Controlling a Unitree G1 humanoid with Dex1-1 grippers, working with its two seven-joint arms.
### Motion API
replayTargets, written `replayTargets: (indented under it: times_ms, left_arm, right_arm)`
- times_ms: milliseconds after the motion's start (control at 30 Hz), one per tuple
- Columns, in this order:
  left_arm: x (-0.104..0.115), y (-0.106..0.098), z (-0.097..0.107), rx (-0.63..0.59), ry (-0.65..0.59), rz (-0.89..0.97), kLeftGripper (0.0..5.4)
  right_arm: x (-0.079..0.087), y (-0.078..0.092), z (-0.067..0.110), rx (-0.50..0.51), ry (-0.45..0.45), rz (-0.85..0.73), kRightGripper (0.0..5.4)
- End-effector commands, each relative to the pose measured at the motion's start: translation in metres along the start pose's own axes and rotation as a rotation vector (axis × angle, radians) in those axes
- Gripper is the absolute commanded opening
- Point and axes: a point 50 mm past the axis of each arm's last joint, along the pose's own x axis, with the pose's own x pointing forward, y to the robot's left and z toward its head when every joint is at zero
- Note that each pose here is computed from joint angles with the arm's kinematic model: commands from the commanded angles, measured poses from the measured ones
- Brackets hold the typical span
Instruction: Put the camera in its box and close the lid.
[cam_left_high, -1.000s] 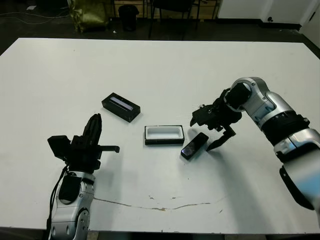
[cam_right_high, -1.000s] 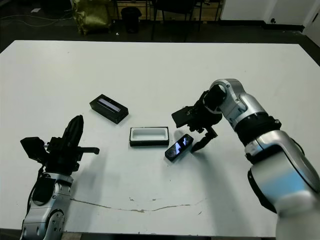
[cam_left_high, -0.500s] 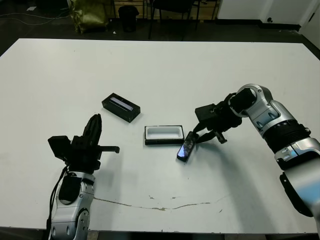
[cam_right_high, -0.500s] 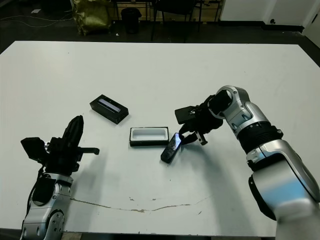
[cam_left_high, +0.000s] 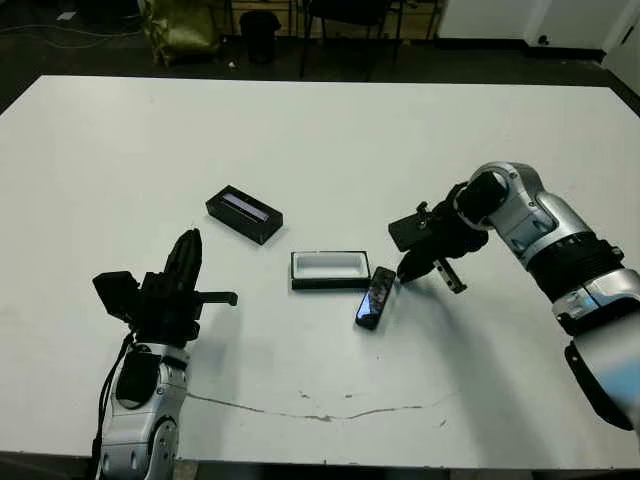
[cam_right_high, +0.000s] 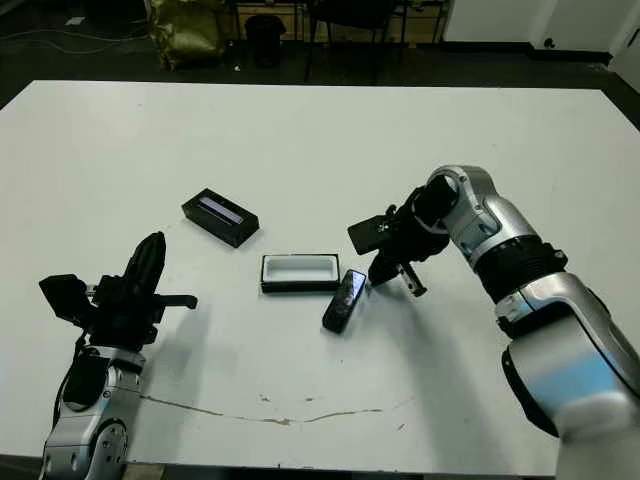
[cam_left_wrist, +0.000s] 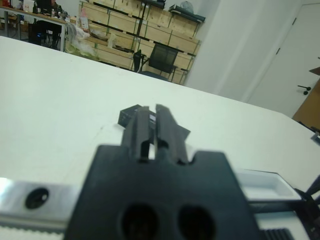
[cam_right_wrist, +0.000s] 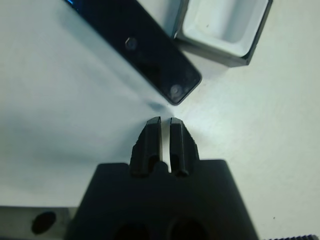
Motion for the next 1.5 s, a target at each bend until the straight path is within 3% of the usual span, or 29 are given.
replayTargets:
  times_ms: [33, 233, 400, 500, 700, 833, 1000, 1167, 1367, 1500]
  left_arm:
    - [-0.002, 0.004, -0.003, 0.005, 0.030, 0.007, 0.00]
    - [-0.001, 0.004, -0.004, 0.022, 0.020, -0.003, 0.00]
    - [-0.002, 0.003, -0.003, 0.016, 0.024, 0.002, 0.00]
    - [-0.002, 0.004, -0.004, 0.016, 0.022, -0.001, 0.00]
    - [-0.002, 0.004, -0.004, 0.014, 0.028, 0.003, 0.00]
    - [-0.002, 0.004, -0.004, 0.025, 0.027, 0.008, 0.00]
    - [-0.002, 0.003, -0.004, 0.017, 0.025, 0.001, 0.00]
    - [-0.002, 0.003, -0.004, 0.028, 0.019, -0.001, 0.00]
    - [-0.002, 0.002, -0.003, 0.020, 0.028, 0.010, 0.00]
    - [-0.002, 0.001, -0.003, 0.019, 0.032, 0.015, 0.00]
  right_arm:
    - [0.004, 0.008, -0.009, 0.040, 0.016, 0.043, 0.02]
    - [0.008, 0.009, -0.007, 0.103, -0.035, 0.045, 0.02]
    - [0.008, 0.009, -0.001, 0.075, -0.067, 0.022, 0.02]
    - [0.007, 0.008, -0.002, 0.110, -0.091, 0.012, 0.02]
    - [-0.014, -0.001, -0.005, 0.108, -0.121, -0.081, 0.02]
    - [-0.031, -0.009, 0.002, 0.013, -0.070, -0.152, 0.02]
    - [-0.048, -0.017, 0.018, -0.071, -0.044, -0.252, 0.40]
    - [-0.045, -0.015, 0.025, -0.107, -0.075, -0.432, 0.02]
    - [-0.035, -0.016, 0.014, -0.029, -0.098, -0.583, 0.02]
    - [-0.019, -0.013, 0.010, 0.006, -0.105, -0.619, 0.02]
